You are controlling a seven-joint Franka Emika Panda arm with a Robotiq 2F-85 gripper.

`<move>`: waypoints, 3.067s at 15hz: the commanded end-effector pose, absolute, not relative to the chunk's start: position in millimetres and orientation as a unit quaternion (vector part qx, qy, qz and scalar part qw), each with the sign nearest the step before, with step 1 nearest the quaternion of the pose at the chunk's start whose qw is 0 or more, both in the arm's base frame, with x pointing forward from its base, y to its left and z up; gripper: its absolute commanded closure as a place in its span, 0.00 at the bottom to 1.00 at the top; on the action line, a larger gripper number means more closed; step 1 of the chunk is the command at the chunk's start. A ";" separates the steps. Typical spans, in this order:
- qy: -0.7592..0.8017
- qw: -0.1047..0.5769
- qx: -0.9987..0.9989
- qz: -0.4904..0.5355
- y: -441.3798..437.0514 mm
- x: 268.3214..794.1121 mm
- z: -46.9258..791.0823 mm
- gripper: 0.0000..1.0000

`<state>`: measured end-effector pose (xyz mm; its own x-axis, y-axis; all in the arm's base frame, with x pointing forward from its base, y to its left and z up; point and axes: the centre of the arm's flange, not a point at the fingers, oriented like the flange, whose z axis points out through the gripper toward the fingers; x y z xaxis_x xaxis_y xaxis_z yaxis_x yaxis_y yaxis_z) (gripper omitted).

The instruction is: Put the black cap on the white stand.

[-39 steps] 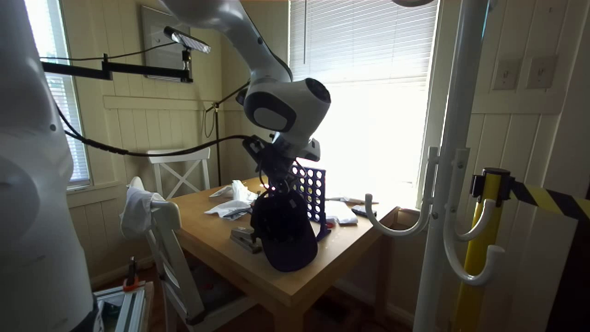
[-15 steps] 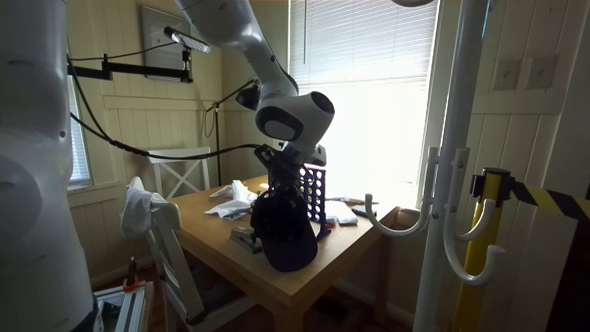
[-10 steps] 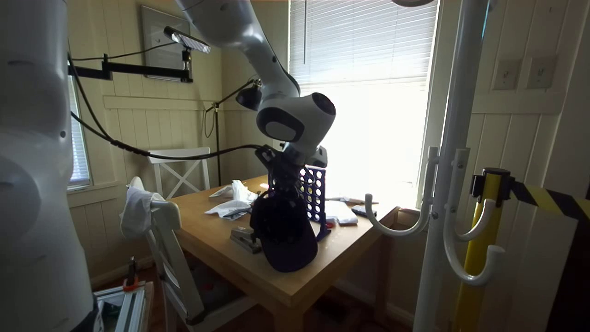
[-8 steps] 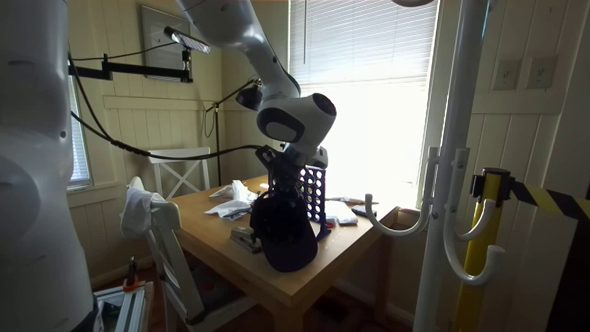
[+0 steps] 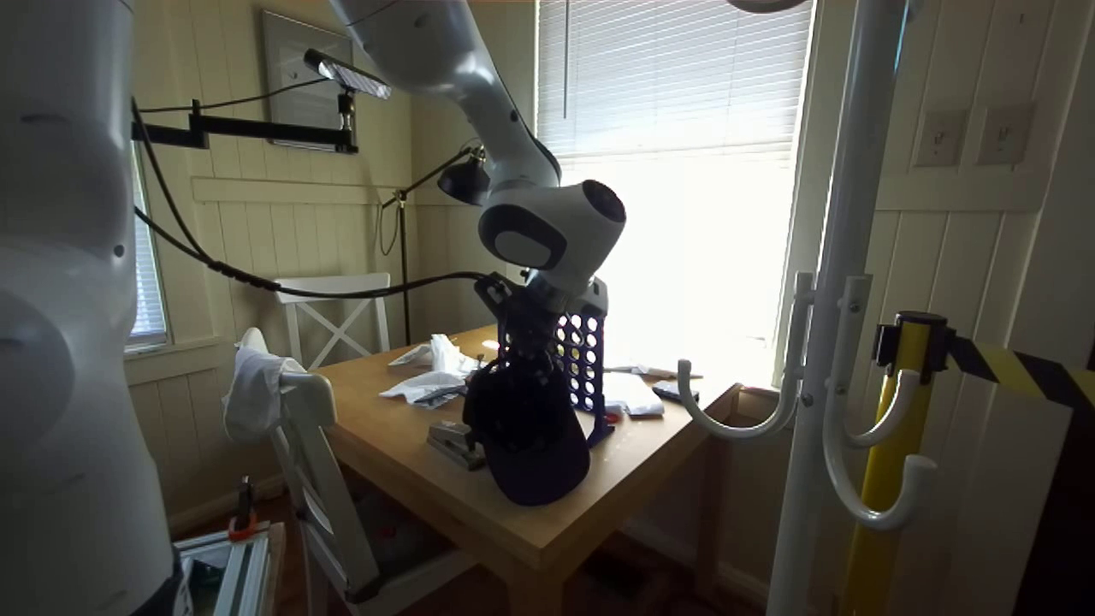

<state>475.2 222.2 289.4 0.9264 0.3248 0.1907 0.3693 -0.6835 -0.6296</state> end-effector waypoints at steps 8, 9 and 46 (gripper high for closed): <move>-0.159 0.416 -0.894 -0.050 156.9 475.5 406.4 0.99; -0.153 0.422 -0.892 -0.055 142.4 473.3 418.9 0.99; -0.066 0.454 -0.872 -0.172 -101.2 510.8 363.3 0.99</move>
